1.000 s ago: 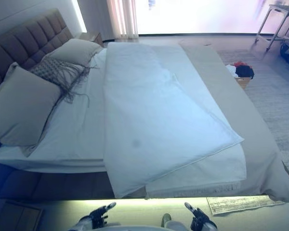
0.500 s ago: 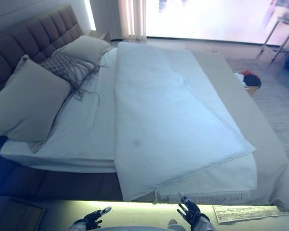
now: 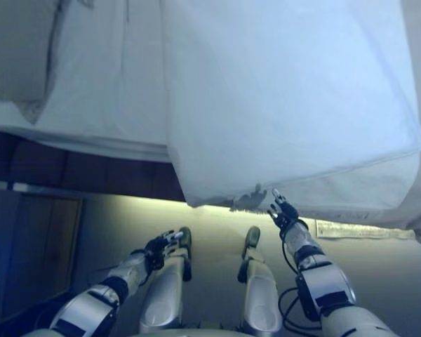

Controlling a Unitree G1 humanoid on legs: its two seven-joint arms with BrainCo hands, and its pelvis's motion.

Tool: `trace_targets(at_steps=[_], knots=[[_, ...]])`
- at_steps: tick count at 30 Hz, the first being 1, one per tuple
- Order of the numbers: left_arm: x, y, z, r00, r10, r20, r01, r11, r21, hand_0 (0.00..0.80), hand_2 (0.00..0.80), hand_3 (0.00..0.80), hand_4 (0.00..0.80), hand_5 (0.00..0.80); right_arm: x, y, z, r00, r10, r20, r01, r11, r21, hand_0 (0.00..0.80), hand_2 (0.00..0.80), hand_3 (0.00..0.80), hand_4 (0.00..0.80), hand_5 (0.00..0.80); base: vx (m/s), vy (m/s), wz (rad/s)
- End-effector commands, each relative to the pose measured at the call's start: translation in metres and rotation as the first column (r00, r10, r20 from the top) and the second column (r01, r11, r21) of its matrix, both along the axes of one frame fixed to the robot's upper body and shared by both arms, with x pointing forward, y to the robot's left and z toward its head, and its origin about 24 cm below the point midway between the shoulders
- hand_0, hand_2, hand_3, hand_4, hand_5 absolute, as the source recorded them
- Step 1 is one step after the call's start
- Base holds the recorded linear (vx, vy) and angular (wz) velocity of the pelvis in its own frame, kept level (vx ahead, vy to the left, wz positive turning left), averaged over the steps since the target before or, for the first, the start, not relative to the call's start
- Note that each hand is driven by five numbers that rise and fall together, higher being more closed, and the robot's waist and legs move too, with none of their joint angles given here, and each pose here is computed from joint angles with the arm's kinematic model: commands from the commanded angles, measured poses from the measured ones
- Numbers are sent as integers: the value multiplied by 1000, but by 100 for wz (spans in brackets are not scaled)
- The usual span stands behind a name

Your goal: Make the bed neatly

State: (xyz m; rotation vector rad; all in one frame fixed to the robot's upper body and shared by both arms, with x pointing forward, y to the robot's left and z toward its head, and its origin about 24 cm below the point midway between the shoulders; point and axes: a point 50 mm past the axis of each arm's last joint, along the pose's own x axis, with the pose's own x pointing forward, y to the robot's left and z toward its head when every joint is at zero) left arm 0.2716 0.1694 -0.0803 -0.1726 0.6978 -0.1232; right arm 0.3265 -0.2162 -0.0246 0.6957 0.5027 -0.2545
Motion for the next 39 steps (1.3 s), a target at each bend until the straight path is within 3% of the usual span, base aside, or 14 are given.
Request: trace_targets(at_steps=[1, 10, 16, 27, 39], knots=[[16, -9, 15, 997, 18, 71, -16, 999, -36, 0, 0, 0, 0, 0, 13, -14, 22, 998, -32, 48, 33, 999, -15, 0, 0, 0, 0, 0, -97, 12, 3], [31, -21, 35, 985, 55, 164, -38, 994, -106, 0, 0, 0, 0, 0, 15, -31, 30, 995, -98, 25, 99, 994, -37, 0, 0, 0, 0, 0, -38, -13, 0], [35, -24, 44, 974, 75, 215, -42, 987, -158, 0, 0, 0, 0, 0, 26, -33, 53, 974, -51, 219, 49, 999, 17, 0, 0, 0, 0, 0, -6, 23, -1], [32, -26, 52, 952, 151, 267, -74, 958, -277, 0, 0, 0, 0, 0, 57, -32, 135, 824, 71, 561, -64, 997, -33, 0, 0, 0, 0, 0, 6, 50, 0], [23, -13, 58, 909, 249, 334, -114, 920, -375, 0, 0, 0, 0, 0, 78, -17, 254, 605, 185, 774, -87, 982, -167, 0, 0, 0, 0, 0, 4, 37, 4]])
